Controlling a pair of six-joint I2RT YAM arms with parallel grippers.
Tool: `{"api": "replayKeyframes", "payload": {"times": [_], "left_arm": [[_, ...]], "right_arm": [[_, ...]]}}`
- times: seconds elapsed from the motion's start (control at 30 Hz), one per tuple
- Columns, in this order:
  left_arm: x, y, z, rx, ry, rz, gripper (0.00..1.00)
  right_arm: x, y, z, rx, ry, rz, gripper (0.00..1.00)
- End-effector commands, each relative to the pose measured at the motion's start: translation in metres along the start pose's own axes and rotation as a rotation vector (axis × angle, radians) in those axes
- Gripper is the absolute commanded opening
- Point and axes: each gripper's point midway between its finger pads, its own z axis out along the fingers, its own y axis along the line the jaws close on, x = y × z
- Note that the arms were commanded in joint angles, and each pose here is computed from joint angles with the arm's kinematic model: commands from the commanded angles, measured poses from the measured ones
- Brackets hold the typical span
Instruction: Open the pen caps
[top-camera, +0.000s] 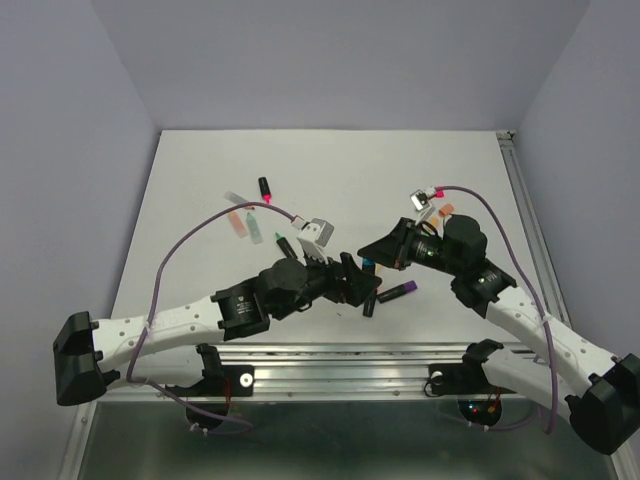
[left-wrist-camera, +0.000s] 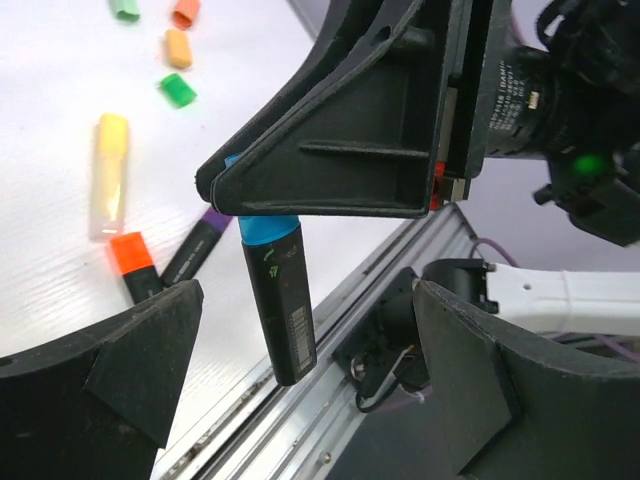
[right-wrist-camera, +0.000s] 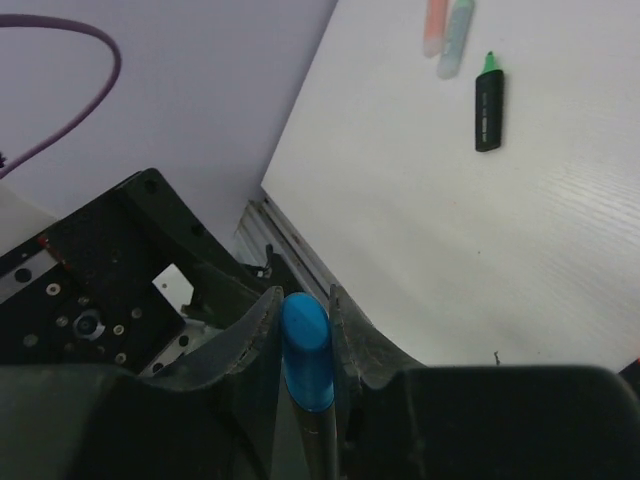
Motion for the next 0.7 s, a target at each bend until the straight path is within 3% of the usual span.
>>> {"api": "replayKeyframes", "payload": {"times": [0.0,0.37,0.57,0.67], "left_arm": [[-0.024,-0.036,-0.016,0.216,-0.087,0.005,0.99],[-0.029,-0.063,-0.018,0.350,-0.089,-0.009,0.98],[-0.028,-0.070,-0.015,0.387,-0.081,0.005,0.88],[-0.031,-0.067,-0.017,0.382,-0.096,-0.009,0.75]], "right_arm": [[-0.016,0.070,-0.015,-0.256,-0.020,-0.077,0.01],[-0.021,0.098,-0.022,-0.397,-0.028,-0.069,0.01],[-0.024,0.100,-0.019,-0.427,-0.043,-0.058,0.01],[-0.021,0.097,-0.017,-0.427,-0.028,-0.045,0.01]]}}
